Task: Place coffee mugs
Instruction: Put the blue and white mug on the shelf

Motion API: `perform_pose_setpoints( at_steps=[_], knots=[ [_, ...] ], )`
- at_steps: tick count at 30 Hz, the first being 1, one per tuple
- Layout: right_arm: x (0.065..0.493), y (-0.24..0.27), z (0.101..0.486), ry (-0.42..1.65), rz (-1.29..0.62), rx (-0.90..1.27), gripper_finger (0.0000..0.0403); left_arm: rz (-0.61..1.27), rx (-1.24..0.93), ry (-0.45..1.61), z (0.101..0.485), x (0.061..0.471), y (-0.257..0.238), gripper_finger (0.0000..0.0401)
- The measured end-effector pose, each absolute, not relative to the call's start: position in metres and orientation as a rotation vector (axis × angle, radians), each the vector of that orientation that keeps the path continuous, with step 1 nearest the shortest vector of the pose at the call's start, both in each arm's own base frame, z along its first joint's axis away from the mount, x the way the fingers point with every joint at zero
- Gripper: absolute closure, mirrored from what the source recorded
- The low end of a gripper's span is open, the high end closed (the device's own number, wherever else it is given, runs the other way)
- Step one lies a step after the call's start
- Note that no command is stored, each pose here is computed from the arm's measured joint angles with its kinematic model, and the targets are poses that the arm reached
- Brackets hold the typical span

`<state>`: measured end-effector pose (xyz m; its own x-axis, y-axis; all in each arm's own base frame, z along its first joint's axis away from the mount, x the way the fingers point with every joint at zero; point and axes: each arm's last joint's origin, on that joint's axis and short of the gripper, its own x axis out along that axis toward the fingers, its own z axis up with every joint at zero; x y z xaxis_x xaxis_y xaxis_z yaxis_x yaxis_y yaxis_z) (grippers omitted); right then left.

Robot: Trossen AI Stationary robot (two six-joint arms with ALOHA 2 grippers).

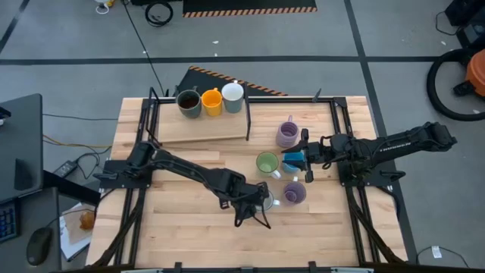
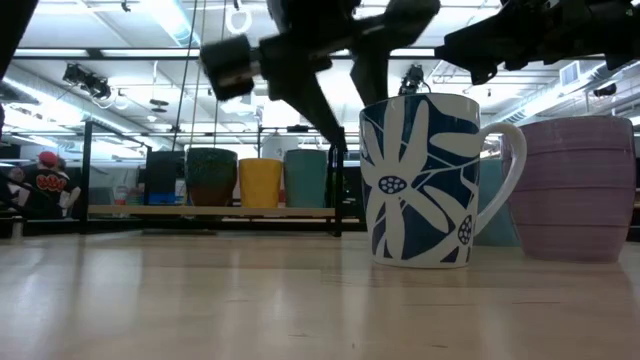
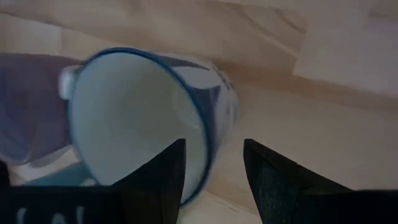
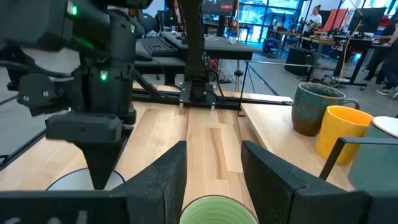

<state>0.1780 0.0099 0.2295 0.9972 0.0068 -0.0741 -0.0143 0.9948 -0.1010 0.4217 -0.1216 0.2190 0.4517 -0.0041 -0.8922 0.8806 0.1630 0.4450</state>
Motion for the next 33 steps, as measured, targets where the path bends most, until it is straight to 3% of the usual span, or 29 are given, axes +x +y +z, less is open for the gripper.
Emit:
perform_pose_setpoints(
  at_steps=[11,19,28,33],
  knots=[
    [0.178,0.011,0.229,0.075,0.019,-0.102,0.0245,-0.780,1.352,0.932,0.213,0.422,-0.120,0.0300],
    [0.178,0.011,0.229,0.075,0.019,-0.101,0.0245,-0.741,1.270,0.973,0.213,0.419,-0.126,0.0371],
    [0.178,0.011,0.229,0.075,0.017,-0.101,0.0245,-0.692,1.062,1.098,0.224,0.398,-0.151,0.0374],
    [0.178,0.011,0.230,0.069,0.014,-0.093,0.0245,-0.570,0.798,1.237,0.249,0.390,-0.152,0.0373]
  ],
)
